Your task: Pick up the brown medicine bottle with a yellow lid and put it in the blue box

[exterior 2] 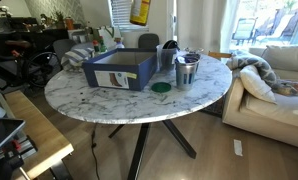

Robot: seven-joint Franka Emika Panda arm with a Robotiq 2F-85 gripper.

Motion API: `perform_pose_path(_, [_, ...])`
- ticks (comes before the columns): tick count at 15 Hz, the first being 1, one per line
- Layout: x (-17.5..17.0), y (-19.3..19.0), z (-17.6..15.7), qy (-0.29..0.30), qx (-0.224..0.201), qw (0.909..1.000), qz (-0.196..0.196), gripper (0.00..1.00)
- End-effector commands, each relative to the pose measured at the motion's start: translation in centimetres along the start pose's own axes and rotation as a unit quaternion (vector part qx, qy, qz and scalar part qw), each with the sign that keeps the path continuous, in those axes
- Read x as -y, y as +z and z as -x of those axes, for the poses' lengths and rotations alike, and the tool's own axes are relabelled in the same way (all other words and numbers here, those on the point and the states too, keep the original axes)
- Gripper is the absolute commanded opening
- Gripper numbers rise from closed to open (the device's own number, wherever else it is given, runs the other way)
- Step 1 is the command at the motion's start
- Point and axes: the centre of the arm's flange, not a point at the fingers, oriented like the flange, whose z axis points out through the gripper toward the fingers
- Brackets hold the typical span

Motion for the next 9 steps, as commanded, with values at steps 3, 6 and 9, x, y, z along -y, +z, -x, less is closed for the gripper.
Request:
perform_pose_path(3, [2.2,1.8,0.7,-0.039,0.048,0.9981,-0.004,0.62])
perform_pose_path(6, [2.4,3.0,0.5,-0.035,0.053,0.9980,0.001,0.37])
perform_pose_path(9, [4.5,8.3,0.6,-0.029,0.075,0.9964,0.026,0.37])
